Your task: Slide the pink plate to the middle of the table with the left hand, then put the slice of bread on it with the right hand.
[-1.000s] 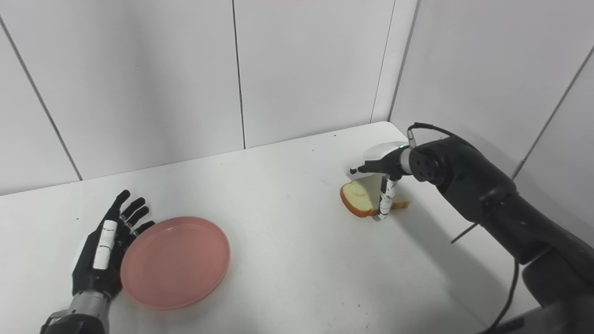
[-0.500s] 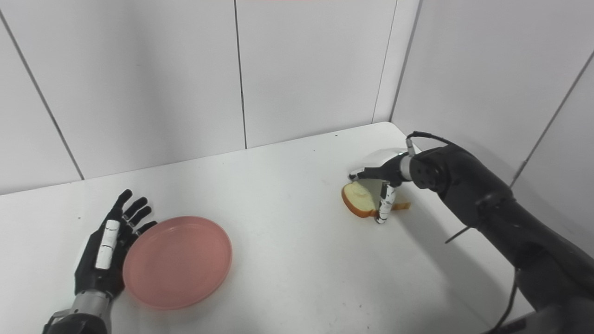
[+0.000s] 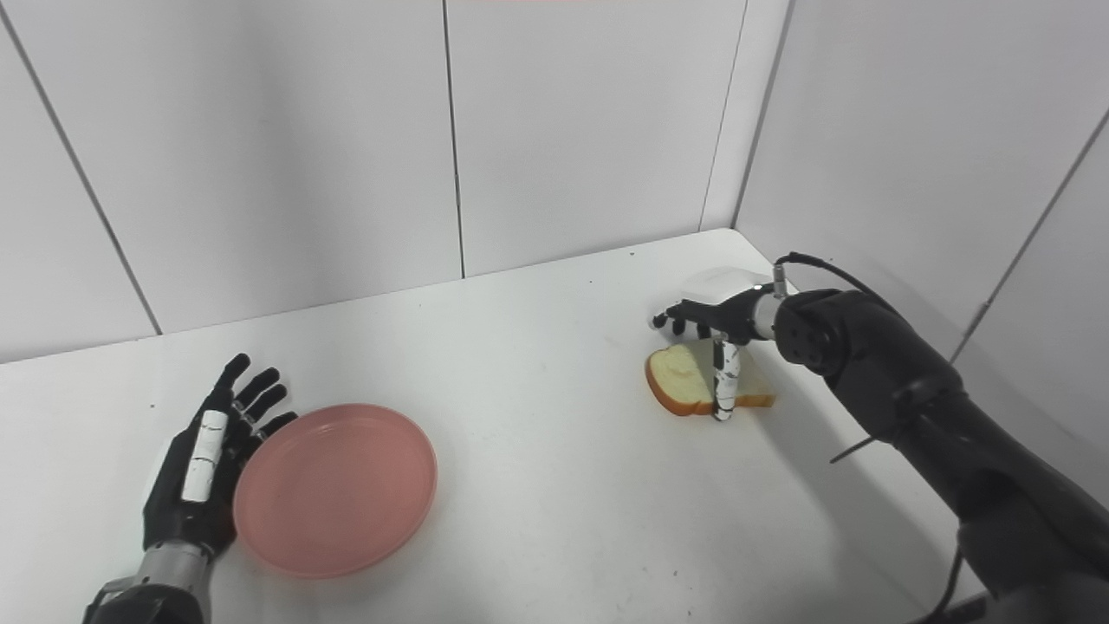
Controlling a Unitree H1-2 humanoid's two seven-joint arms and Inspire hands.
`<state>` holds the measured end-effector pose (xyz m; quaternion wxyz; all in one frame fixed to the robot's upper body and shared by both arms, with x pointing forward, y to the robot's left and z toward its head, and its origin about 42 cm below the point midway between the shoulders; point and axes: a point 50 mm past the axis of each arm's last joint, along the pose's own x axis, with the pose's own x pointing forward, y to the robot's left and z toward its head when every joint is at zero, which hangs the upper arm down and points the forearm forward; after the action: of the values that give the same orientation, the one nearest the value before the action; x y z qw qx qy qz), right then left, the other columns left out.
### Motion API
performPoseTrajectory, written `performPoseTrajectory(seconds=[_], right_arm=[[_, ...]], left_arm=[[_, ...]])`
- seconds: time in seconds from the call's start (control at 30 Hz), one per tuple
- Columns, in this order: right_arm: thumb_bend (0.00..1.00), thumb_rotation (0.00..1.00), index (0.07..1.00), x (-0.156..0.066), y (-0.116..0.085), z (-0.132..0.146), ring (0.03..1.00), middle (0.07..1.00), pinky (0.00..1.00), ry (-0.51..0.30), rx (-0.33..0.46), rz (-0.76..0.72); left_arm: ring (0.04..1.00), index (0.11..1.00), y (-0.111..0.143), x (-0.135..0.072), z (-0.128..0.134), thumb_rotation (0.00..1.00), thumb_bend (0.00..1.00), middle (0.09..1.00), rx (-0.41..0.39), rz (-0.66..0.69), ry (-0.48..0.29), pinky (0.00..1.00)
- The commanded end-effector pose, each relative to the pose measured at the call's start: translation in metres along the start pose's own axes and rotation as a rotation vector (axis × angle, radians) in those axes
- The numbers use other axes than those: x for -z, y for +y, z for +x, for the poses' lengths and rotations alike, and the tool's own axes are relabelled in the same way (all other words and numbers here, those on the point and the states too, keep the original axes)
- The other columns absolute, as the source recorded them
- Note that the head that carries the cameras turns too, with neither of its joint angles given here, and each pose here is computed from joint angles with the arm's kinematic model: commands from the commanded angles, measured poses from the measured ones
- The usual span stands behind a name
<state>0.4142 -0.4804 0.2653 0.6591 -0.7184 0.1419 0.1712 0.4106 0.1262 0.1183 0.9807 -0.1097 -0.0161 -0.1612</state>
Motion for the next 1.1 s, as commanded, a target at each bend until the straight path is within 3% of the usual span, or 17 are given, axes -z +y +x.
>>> performPoseTrajectory(seconds=[0.0, 0.13, 0.6, 0.9, 1.0, 1.07], right_arm=[[0.89, 0.03, 0.831, 0.0078, -0.0039, -0.0066, 0.569, 0.682, 0.49, 0.009, -0.035, -0.036], [0.9, 0.05, 0.788, 0.0058, -0.0017, -0.0055, 0.54, 0.625, 0.49, 0.002, -0.049, -0.037], [0.87, 0.08, 0.701, 0.001, 0.0045, -0.0074, 0.569, 0.633, 0.51, -0.023, -0.038, -0.075], [0.83, 0.07, 0.608, 0.0013, 0.0035, -0.0068, 0.544, 0.609, 0.48, -0.045, -0.012, -0.113], [0.56, 0.12, 0.507, 0.0013, 0.0035, -0.007, 0.53, 0.595, 0.46, -0.055, -0.003, -0.113], [0.54, 0.13, 0.498, 0.0014, 0.0038, -0.0074, 0.524, 0.591, 0.46, -0.058, 0.003, -0.116]], left_arm=[[0.864, 0.908, 0.0026, 0.0208, -0.011, 0.73, 0.89, 0.853, -0.017, -0.02, 0.102, 0.74], [0.862, 0.901, 0.0027, 0.0193, -0.0103, 0.72, 0.9, 0.85, -0.023, -0.023, 0.105, 0.74], [0.862, 0.908, 0.0022, 0.0174, -0.0096, 0.72, 0.9, 0.847, -0.019, -0.016, 0.104, 0.73], [0.861, 0.91, 0.0018, 0.0176, -0.0091, 0.73, 0.9, 0.845, -0.019, -0.019, 0.102, 0.74], [0.864, 0.912, 0.0014, 0.0177, -0.0097, 0.72, 0.9, 0.852, -0.019, -0.025, 0.103, 0.75], [0.864, 0.912, 0.0011, 0.0177, -0.0099, 0.72, 0.9, 0.853, -0.019, -0.025, 0.104, 0.75]])
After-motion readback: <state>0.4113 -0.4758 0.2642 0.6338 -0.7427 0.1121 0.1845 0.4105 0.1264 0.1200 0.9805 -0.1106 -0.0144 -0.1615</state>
